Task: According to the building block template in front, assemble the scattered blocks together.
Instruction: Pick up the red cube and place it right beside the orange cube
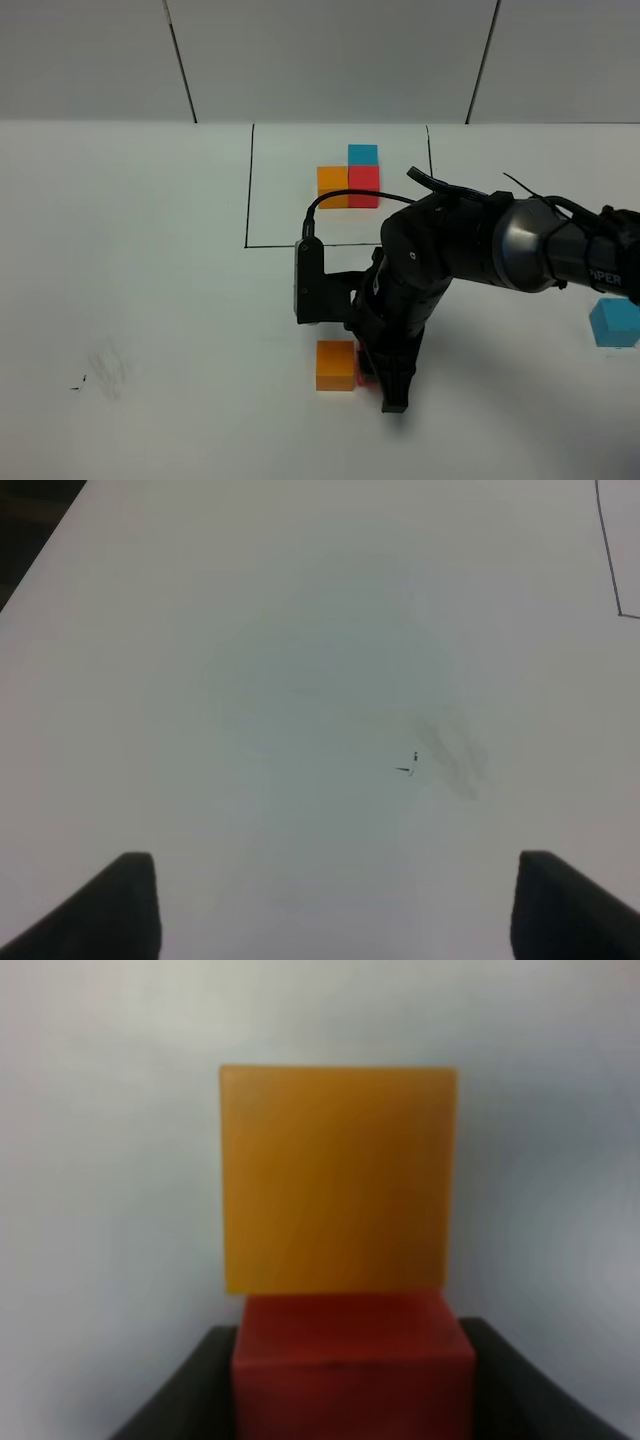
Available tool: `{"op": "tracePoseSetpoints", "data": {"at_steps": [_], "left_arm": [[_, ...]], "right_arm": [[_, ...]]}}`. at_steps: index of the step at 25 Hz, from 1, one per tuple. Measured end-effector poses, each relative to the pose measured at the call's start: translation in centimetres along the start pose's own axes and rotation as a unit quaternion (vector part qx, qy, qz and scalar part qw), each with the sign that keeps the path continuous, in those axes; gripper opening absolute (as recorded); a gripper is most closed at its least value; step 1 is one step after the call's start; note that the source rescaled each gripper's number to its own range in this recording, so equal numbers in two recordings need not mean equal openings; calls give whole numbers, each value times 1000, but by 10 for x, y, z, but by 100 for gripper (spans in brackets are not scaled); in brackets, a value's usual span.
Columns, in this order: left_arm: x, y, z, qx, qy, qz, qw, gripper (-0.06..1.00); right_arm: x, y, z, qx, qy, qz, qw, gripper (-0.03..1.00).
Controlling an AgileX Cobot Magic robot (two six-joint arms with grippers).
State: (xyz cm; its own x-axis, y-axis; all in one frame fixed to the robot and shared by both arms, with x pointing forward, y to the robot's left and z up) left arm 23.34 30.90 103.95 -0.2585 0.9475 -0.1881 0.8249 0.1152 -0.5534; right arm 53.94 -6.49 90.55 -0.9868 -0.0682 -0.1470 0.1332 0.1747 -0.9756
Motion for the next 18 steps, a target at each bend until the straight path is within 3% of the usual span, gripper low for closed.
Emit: {"op": "tracePoseSetpoints", "data": {"at_steps": [18], "left_arm": [[0,0,0,0,0,0,1000,57]], "right_arm": [[3,13,-3,7,-11,-16,1000,27]]}}
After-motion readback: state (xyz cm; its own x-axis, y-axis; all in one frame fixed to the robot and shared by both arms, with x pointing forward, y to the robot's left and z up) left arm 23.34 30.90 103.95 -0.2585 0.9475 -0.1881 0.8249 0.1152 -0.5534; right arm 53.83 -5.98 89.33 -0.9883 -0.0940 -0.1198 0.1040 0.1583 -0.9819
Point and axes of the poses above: a point on each arm's last joint axis where the gripper is mounted, y pointing out along that axis toward the gripper, x along the wrist's bending axis when the last joint is at zero, z = x × y, the point moved 1 cm from there along y, pointing out along that axis toward the gripper, and after that the axes turned 8 degrees about -y, right-handed, at the moved point
